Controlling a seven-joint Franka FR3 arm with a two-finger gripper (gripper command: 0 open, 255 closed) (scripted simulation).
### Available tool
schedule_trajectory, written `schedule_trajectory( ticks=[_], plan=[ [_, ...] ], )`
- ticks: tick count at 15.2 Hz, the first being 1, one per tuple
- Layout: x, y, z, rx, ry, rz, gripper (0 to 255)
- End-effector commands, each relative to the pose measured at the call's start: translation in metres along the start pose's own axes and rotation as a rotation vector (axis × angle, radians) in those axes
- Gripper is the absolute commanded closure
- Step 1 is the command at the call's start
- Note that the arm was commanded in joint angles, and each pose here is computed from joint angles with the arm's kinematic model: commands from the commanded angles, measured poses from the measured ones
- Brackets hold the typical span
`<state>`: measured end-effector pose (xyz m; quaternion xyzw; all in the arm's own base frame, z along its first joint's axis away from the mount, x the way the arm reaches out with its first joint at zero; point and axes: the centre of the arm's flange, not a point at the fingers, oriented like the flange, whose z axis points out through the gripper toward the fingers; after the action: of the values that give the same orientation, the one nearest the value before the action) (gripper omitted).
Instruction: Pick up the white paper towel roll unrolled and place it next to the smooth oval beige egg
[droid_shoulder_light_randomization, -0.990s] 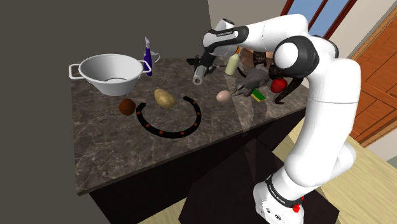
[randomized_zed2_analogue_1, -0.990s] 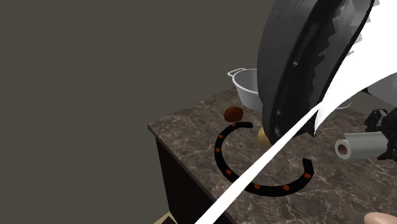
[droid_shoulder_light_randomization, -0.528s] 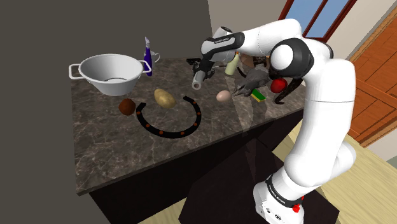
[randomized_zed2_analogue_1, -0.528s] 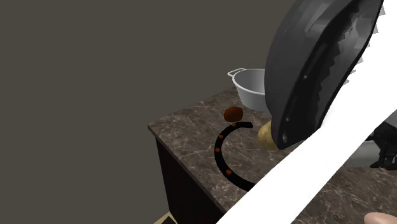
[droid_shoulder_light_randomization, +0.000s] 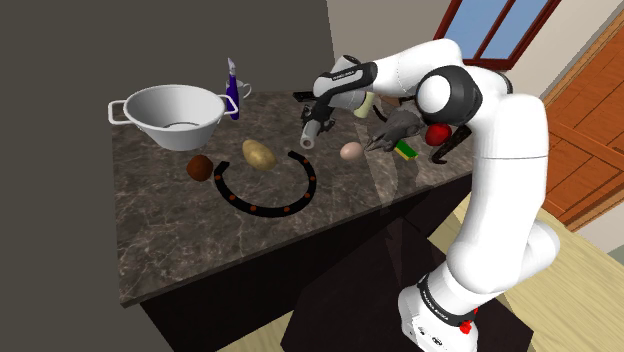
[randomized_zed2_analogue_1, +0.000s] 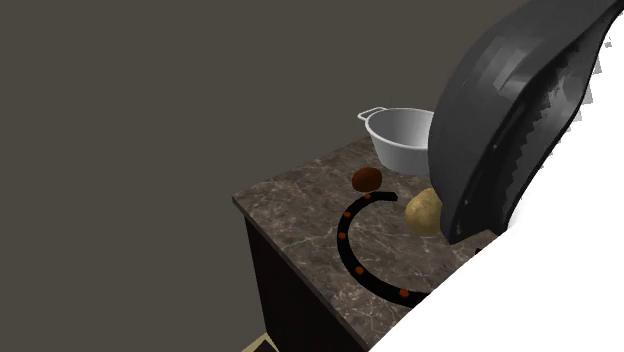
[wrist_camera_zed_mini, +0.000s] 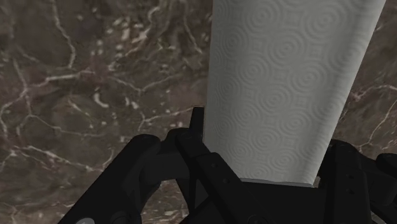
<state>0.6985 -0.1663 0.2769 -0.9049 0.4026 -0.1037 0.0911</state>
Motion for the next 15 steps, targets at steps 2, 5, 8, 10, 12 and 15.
schedule_trajectory(
  ticks=[2, 5, 8, 10, 12, 15],
  plan=[
    [-0.0023, 0.0027, 0.0111, 0.000, 0.000, 0.000, 255],
    [-0.0023, 0.0027, 0.0111, 0.000, 0.000, 0.000, 255],
    [-0.0023, 0.0027, 0.0111, 0.000, 0.000, 0.000, 255],
    [-0.0023, 0.0027, 0.0111, 0.000, 0.000, 0.000, 0],
    [-0.0023, 0.0027, 0.0112, 0.000, 0.000, 0.000, 0],
    [-0.0023, 0.0027, 0.0112, 0.000, 0.000, 0.000, 0]
  ],
)
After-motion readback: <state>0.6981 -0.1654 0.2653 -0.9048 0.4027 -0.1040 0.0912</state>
